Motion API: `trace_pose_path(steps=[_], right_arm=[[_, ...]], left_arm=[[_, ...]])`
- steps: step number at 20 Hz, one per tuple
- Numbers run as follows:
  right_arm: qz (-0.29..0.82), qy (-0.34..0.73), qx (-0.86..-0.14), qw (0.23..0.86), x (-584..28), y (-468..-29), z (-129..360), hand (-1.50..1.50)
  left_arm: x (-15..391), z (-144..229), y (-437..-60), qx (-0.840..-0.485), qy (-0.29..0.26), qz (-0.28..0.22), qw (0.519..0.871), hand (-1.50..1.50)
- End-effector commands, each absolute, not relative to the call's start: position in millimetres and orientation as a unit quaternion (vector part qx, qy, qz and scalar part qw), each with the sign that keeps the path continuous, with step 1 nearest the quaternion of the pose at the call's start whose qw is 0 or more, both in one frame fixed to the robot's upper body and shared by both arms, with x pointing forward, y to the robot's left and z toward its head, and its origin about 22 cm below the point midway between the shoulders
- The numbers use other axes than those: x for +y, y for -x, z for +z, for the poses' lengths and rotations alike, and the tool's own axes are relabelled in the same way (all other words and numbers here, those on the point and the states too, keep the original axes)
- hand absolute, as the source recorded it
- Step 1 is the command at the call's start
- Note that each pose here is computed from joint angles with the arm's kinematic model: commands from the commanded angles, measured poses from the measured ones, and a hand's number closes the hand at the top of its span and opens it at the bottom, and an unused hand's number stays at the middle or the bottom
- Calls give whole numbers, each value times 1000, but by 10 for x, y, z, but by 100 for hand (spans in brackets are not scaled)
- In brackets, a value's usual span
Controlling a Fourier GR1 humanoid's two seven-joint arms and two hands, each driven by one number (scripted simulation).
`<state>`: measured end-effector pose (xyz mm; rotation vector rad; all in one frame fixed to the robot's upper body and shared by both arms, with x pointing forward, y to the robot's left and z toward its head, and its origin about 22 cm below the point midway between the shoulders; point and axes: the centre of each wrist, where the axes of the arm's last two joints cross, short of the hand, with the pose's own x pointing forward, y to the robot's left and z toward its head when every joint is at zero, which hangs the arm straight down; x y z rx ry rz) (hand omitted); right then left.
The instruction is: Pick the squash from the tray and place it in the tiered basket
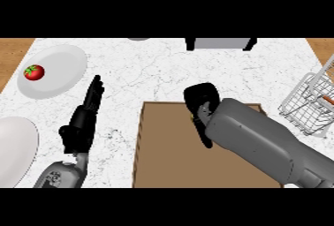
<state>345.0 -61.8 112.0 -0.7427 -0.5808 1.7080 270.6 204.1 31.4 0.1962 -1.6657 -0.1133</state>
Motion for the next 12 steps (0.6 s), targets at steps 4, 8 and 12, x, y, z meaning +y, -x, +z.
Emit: trace_pose_path(steps=[4, 8, 12], right_arm=[[712, 351, -208, 571, -452, -3473, 978, -150], [710, 354, -205, 574, -511, -3432, 769, -150], [717, 343, -201, 572, -831, -3590, 884, -150]], left_arm=[[2121, 306, -2794, -736, -80, -49, 670, 0], [1932, 164, -2672, -736, -81, -49, 671, 0], [2099, 260, -2672, -739, -81, -43, 668, 0]])
